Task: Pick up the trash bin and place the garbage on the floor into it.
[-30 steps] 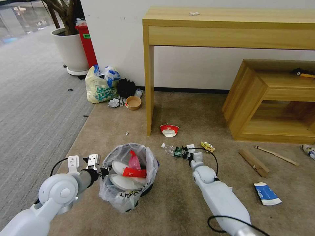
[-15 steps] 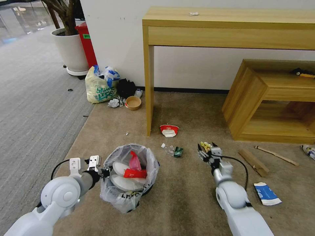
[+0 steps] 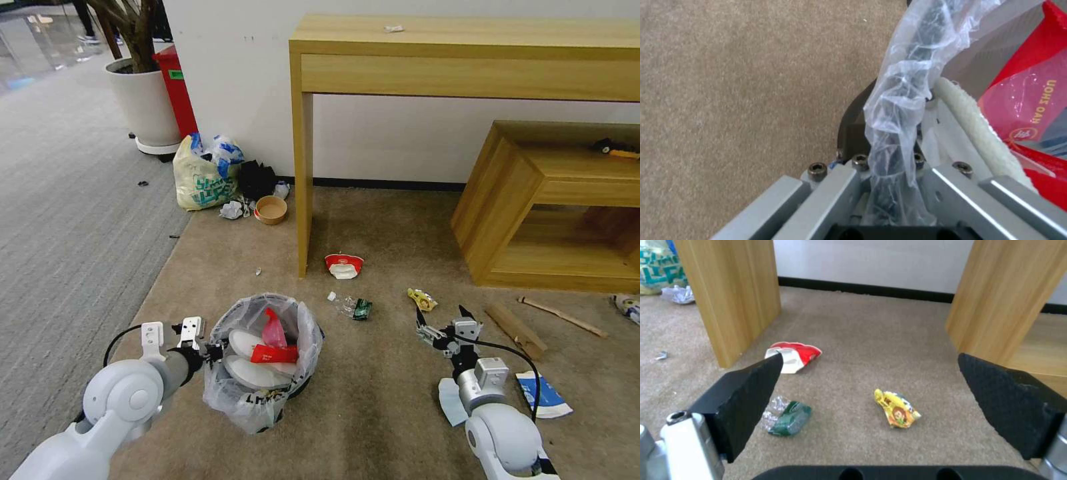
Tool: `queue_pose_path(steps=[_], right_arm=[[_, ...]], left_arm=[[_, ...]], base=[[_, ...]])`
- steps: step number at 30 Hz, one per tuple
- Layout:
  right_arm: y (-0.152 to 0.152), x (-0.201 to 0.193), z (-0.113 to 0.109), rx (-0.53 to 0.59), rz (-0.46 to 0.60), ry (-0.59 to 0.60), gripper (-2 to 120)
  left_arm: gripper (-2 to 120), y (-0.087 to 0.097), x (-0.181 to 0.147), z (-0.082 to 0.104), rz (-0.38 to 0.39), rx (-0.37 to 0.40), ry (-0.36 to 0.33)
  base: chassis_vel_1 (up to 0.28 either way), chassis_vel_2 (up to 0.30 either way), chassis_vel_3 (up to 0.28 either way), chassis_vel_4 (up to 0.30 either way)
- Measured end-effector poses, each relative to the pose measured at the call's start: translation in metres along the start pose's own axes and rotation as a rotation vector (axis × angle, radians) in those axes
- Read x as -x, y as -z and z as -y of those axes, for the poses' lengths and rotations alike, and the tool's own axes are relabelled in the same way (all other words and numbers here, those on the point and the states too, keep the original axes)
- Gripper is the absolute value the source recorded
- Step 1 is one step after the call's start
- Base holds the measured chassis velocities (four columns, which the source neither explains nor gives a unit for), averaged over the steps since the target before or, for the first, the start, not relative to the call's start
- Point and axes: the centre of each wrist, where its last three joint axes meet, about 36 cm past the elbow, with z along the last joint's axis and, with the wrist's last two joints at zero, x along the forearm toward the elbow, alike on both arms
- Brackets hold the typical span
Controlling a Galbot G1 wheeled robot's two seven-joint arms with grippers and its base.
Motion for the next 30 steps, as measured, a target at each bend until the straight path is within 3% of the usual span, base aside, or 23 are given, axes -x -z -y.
queue_pose_path(steps=[18, 24, 30], right_arm=[[-0.012, 0.015, -0.013, 0.012, -0.062, 0.074, 100], [-0.047, 0.073, 0.011, -0.035, -0.223, 0.349, 100], [-0.051, 0.127, 0.027, -0.096, -0.331, 0.527, 100]], left_arm=[[0, 0.000, 0.008, -0.007, -0.001, -0.001, 0.008], [0, -0.001, 0.011, -0.007, -0.004, 0.001, 0.007], [0, 0.003, 0.011, -0.008, 0.001, 0.010, 0.008]], base=[[-0.132, 0.126, 0.128, -0.129], [-0.032, 0.011, 0.009, -0.010], [0.000, 0.000, 0.000, 0.000]])
